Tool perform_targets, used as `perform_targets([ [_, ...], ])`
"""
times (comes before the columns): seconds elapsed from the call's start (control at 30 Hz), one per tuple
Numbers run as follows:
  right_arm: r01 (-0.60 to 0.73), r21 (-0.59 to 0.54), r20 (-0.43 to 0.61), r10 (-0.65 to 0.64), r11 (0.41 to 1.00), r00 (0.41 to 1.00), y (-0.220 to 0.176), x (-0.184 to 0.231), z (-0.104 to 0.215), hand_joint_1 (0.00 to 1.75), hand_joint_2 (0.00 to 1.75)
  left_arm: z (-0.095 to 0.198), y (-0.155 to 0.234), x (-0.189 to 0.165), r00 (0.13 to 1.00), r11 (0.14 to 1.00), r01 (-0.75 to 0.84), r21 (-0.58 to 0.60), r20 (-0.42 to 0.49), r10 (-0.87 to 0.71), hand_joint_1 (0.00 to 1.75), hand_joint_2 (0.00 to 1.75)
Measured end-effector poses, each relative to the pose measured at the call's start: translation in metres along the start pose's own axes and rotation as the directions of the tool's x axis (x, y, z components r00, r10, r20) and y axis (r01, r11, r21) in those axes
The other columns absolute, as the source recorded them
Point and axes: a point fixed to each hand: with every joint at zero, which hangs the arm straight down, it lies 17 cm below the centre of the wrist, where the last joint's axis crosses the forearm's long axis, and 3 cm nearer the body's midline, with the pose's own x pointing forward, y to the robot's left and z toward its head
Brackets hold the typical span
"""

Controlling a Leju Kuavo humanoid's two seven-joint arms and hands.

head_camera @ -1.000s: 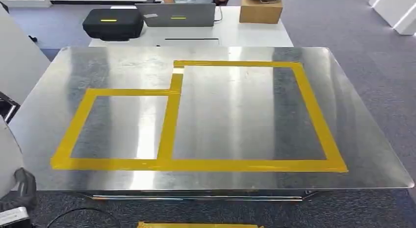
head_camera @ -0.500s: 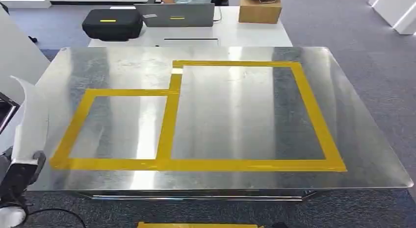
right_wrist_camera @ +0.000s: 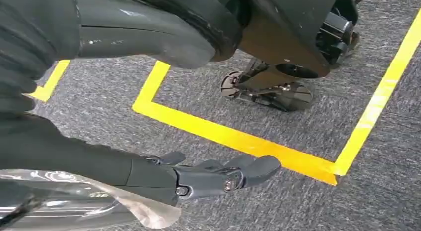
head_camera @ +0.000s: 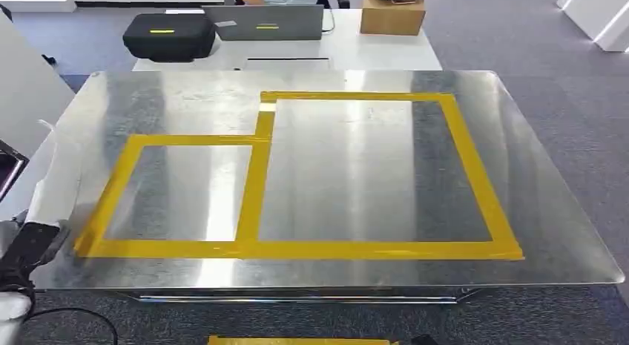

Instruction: Take the parts from the cabinet and place them on the table.

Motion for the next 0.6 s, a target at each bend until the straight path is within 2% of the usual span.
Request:
perform_targets([
  [0.1, -0.001, 0.000, 0.000, 0.001, 1.000, 1.000, 0.000, 0.000, 0.000, 0.00, 1.75, -0.001, -0.001, -0.001, 1.000, 1.000, 0.003, -0.006, -0.001, -0.003, 1.75, 1.75],
  [0.23, -0.005, 0.004, -0.001, 0.005, 1.000, 1.000, -0.001, 0.000, 0.000, 0.00, 1.75, -0.008, -0.013, 0.001, 1.000, 0.997, 0.028, -0.071, -0.005, -0.029, 1.75, 1.75],
  [0.33, -0.006, 0.012, -0.001, 0.006, 1.000, 1.000, 0.000, 0.001, 0.000, 0.00, 1.75, -0.017, -0.014, 0.012, 0.996, 0.996, 0.083, -0.042, 0.036, -0.081, 1.75, 1.75],
  [0.47, -0.011, 0.014, -0.001, 0.011, 1.000, 1.000, -0.001, 0.002, -0.001, 0.00, 1.75, -0.024, -0.040, 0.028, 0.995, 0.988, 0.086, -0.132, 0.052, -0.080, 1.75, 1.75],
  [0.6, -0.018, 0.014, -0.006, 0.018, 1.000, 1.000, -0.002, 0.001, -0.001, 0.00, 1.75, -0.027, -0.059, 0.045, 0.979, 0.966, 0.192, -0.175, 0.106, -0.176, 1.75, 1.75],
])
